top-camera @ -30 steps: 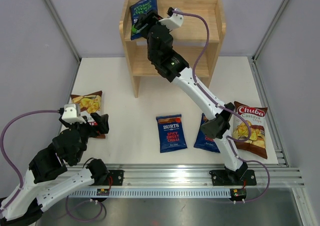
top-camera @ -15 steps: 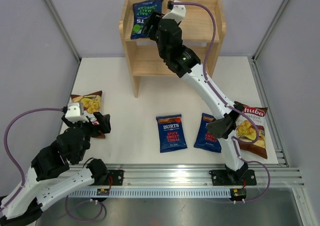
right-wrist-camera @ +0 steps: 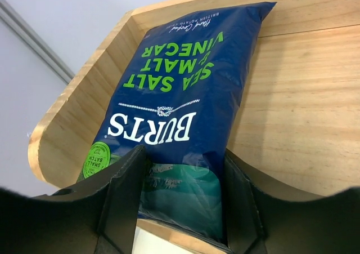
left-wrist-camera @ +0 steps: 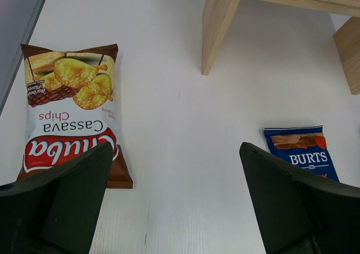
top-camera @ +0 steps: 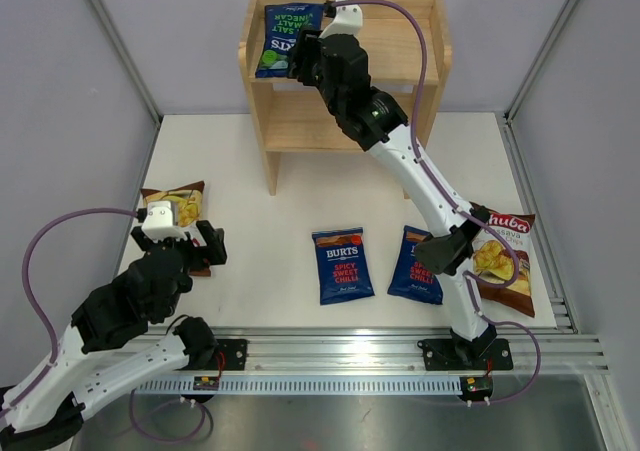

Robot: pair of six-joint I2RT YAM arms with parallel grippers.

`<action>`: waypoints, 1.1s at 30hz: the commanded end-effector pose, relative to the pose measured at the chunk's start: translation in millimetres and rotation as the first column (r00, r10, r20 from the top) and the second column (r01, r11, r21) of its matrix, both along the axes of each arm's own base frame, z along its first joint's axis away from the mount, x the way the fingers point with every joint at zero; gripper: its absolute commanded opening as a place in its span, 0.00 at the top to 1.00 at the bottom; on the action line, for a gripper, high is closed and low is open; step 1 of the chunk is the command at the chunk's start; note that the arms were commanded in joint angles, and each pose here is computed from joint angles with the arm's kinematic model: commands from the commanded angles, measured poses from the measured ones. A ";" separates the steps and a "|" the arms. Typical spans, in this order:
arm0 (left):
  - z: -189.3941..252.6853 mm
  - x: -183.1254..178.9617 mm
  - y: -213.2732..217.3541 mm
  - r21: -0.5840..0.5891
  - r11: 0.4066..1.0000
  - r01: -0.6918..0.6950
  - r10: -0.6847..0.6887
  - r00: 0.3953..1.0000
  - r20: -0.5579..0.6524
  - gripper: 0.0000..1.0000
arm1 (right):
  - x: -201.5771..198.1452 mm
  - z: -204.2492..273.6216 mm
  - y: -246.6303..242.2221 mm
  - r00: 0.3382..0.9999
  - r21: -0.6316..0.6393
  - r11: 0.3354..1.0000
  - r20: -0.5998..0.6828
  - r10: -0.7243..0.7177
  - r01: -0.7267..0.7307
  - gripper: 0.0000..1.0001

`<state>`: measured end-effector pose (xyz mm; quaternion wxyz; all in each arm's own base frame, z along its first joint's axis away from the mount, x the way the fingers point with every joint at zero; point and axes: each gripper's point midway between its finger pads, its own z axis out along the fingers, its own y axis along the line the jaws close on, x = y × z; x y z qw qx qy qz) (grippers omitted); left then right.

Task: Place and organize the chips bags onto the shelf

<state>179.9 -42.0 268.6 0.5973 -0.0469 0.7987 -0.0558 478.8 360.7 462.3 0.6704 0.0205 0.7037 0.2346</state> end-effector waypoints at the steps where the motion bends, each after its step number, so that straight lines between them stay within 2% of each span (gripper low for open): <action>1: 13.0 1.3 4.7 -0.042 0.999 -0.031 0.032 0.999 0.037 0.01 | 3.5 -8.8 13.8 0.997 -0.043 0.997 0.006 0.071 -0.071 0.41; 17: 11.3 2.3 3.6 -0.031 0.999 -0.027 0.028 0.999 0.033 0.01 | 6.6 -18.4 32.5 0.994 0.086 0.992 -0.032 0.101 -0.098 0.45; 21: 11.2 2.3 3.6 -0.031 0.999 -0.027 0.029 0.999 0.032 0.01 | 4.9 -13.9 24.8 0.997 0.092 0.993 -0.035 0.074 -0.070 0.24; 27: 9.6 3.4 -1.8 -0.019 1.000 -0.005 0.006 1.000 0.020 0.03 | -0.7 -0.6 -3.6 1.000 -0.007 1.000 -0.003 -0.008 0.008 0.18; 33: 9.7 3.1 -2.2 -0.021 1.000 -0.003 0.004 1.000 0.017 0.03 | 4.9 -7.3 -23.0 0.997 -0.147 0.987 0.012 -0.071 0.072 0.12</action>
